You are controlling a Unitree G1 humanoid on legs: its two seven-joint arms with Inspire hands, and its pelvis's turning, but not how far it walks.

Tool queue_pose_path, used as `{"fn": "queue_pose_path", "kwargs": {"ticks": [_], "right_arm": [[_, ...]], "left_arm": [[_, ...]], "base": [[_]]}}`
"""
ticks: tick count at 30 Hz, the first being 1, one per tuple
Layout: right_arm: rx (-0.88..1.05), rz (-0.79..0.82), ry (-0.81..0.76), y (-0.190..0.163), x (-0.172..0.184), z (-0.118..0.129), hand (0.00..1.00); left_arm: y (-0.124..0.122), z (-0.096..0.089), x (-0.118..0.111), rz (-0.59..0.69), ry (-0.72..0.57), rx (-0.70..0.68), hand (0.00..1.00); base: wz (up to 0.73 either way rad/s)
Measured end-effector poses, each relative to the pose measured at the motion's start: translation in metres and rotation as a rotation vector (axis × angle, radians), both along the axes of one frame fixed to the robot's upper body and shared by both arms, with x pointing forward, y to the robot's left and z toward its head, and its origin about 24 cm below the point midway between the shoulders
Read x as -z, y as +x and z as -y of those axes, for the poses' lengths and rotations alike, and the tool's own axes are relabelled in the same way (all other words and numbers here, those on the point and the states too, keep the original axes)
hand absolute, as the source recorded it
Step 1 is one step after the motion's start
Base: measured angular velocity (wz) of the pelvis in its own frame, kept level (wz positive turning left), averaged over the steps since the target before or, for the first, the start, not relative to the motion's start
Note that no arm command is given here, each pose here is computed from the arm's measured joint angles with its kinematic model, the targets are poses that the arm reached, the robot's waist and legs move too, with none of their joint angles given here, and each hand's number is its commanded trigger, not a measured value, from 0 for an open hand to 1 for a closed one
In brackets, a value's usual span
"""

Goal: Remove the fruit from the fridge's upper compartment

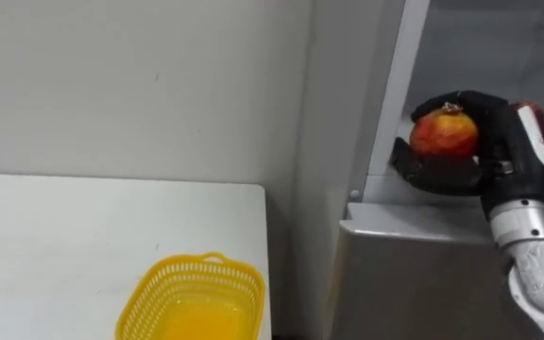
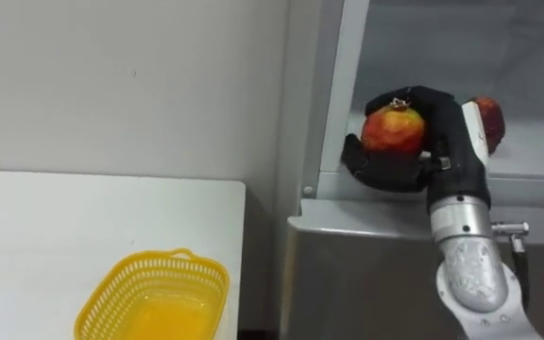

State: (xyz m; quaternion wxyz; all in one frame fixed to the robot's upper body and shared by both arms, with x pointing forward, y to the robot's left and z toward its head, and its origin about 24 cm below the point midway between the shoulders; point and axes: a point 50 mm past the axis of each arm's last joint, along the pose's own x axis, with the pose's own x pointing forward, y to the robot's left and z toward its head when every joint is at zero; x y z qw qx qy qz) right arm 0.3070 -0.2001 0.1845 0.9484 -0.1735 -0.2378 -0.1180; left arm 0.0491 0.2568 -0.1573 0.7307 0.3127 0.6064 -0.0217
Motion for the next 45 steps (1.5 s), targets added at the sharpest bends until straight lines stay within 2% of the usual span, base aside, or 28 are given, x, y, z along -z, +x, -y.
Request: {"fn": "queue_pose_path", "kwargs": {"ticks": [6,9,20,24,33,40,45], "right_arm": [[-0.072,0.152,0.008,-0.023,-0.016,-0.029,1.0],[-0.034,0.294,-0.043,-0.041,-0.026,-0.035,1.0],[-0.016,0.544,-0.231,-0.067,-0.041,-0.067,1.0],[-0.086,0.558,-0.273,-0.072,-0.037,-0.083,1.0],[-0.173,0.52,-0.321,-0.069,-0.029,-0.095,1.0],[-0.179,0.375,-0.425,-0.045,-0.006,-0.094,1.0],[-0.21,0.301,-0.494,-0.033,0.004,-0.099,1.0]], "left_arm": [[0.005,0.007,0.001,0.037,-0.024,0.02,0.0],[0.001,0.011,0.003,0.037,-0.035,0.019,0.0],[0.008,0.016,0.004,0.055,-0.067,0.055,0.0],[0.012,0.017,0.003,0.063,-0.069,0.08,0.0],[0.025,0.008,-0.001,0.086,-0.048,0.09,0.0],[0.026,-0.003,-0.004,0.08,-0.033,0.101,0.0],[0.025,-0.003,-0.004,0.067,-0.051,0.105,0.0]], "base": [[0.0],[0.01],[0.0],[0.01],[0.04],[0.16],[0.11]]}}
